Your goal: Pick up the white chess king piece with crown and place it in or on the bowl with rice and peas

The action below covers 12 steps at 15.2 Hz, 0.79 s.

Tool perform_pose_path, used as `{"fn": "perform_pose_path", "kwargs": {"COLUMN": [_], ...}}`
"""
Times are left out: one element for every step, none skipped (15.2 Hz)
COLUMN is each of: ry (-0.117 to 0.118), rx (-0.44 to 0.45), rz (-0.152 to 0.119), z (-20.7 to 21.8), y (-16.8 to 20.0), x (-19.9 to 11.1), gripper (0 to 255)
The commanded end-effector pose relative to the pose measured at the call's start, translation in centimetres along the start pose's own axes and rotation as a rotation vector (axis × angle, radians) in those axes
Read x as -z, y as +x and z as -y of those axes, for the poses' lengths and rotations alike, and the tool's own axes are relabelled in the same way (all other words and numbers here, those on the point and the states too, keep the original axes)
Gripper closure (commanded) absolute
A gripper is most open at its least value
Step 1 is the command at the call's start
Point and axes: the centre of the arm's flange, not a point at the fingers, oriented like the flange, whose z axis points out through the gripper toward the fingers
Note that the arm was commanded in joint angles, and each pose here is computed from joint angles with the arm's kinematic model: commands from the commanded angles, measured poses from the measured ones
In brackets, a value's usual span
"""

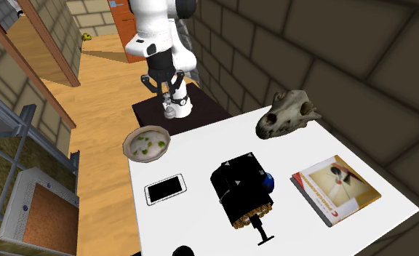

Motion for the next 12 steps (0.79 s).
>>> {"fn": "perform_pose_path", "kwargs": {"ry": [-0.001, -0.001, -0.001, -0.001, -0.001, -0.001, -0.001, -0.001, -0.001, -0.001, -0.001, -0.001], "rx": [0.001, 0.001, 0.001, 0.001, 0.001, 0.001, 0.001, 0.001, 0.001, 0.001, 0.001, 0.001], "rz": [0.0, 0.0, 0.0, 0.0, 0.0, 0.0, 0.0, 0.0, 0.0, 0.0, 0.0, 0.0], "z": [-2.9, -4.2, -5.5, -6.8, -8.2, -9.5, -11.6, -11.5, -11.5, -11.5, -11.5, -11.5], "y": [0.1, 0.1, 0.2, 0.2, 0.3, 0.3, 0.4, 0.4, 0.3, 0.3, 0.2, 0.2], "x": [0.2, 0.2, 0.3, 0.4, 0.4, 0.5, 0.6, 0.1, -0.4, -1.0, -1.5, -2.0], "gripper": [255, 255, 255, 255, 255, 255, 255, 255, 255, 255, 255, 255]}}
